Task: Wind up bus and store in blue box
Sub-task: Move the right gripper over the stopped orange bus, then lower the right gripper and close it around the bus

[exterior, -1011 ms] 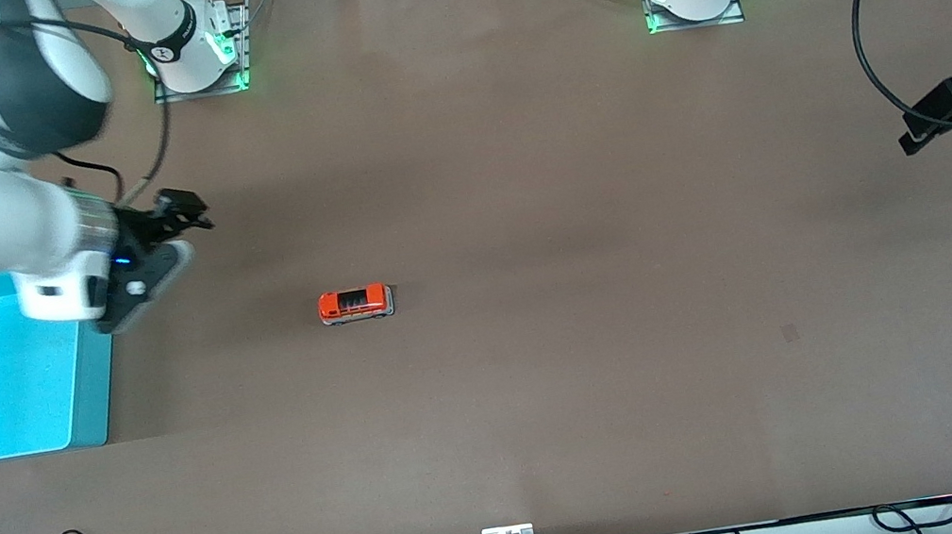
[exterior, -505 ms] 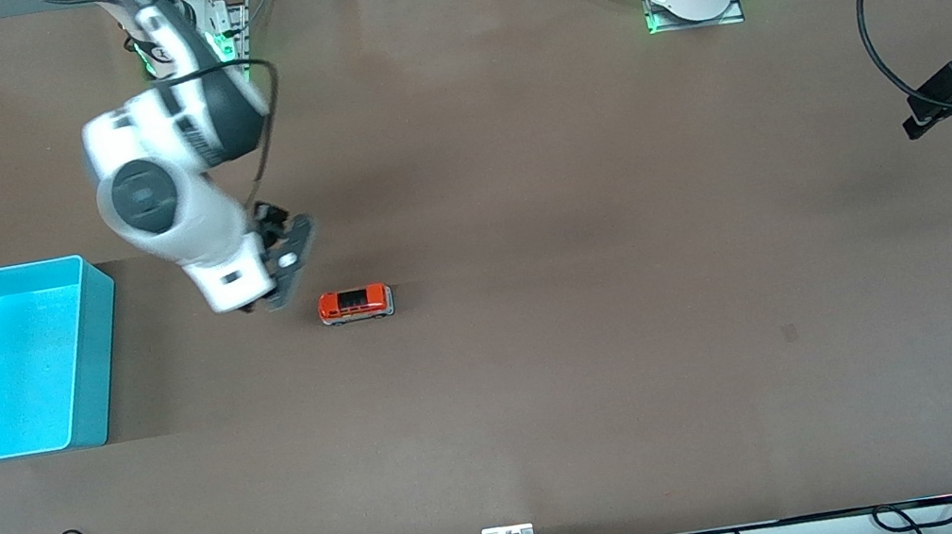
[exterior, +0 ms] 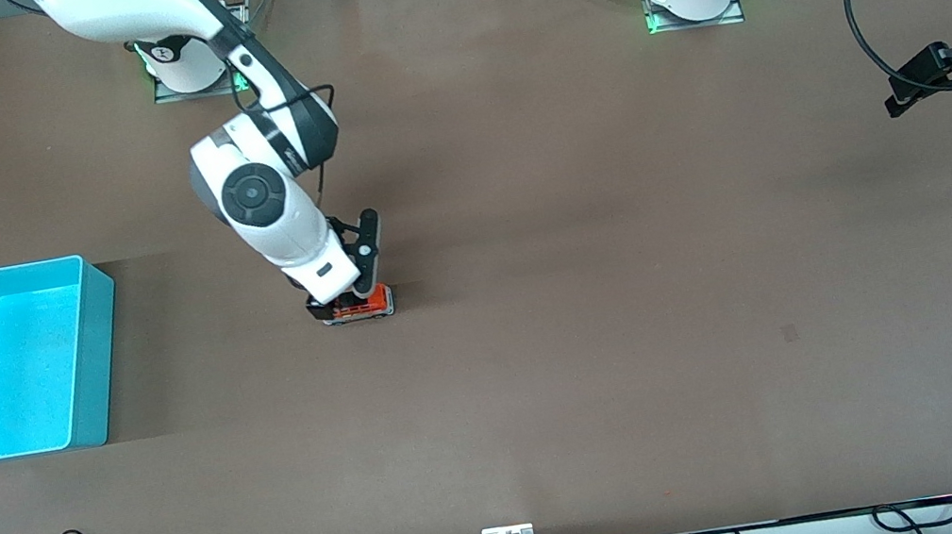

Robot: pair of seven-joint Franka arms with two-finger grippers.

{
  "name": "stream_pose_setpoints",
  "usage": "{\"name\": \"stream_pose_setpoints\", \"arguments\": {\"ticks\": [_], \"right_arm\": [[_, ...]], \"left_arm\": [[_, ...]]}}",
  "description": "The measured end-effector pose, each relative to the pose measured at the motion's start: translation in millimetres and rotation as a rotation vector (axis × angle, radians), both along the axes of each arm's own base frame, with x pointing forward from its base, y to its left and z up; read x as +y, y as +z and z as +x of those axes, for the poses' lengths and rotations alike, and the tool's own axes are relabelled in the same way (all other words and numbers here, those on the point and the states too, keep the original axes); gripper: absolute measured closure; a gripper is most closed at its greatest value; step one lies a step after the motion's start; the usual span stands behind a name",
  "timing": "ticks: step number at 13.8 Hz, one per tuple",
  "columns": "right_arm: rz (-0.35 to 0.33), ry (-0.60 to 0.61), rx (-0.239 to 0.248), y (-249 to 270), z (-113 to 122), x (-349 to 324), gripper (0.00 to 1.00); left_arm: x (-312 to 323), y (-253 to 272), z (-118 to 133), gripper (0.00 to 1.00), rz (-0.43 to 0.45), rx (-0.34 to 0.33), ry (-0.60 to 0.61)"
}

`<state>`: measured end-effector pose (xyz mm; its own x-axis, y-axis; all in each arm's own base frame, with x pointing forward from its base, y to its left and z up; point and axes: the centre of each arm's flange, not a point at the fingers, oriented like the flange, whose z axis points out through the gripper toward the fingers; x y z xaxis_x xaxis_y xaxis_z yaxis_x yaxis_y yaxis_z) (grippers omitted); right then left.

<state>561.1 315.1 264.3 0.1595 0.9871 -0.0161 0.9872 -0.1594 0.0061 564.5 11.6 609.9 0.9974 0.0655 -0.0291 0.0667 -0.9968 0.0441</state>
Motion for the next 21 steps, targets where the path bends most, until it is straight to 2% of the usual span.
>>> {"name": "stream_pose_setpoints", "arguments": {"ticks": [5,10,17,21], "right_arm": [[0.01,0.138,-0.026,-14,6,-1,0.0],[0.024,0.176,-0.047,-43,9,0,0.0],[0.018,0.178,-0.038,-73,9,-5,0.0],[0.016,0.175,-0.033,-80,9,-6,0.42]], "left_arm": [[0,2,0,0.0,0.0,-0.01,-0.001],[0,1,0,0.0,0.0,-0.009,-0.001],[-3,2,2,0.0,0.0,-0.021,-0.007],[-5,2,2,0.0,0.0,-0.022,-0.011]]}}
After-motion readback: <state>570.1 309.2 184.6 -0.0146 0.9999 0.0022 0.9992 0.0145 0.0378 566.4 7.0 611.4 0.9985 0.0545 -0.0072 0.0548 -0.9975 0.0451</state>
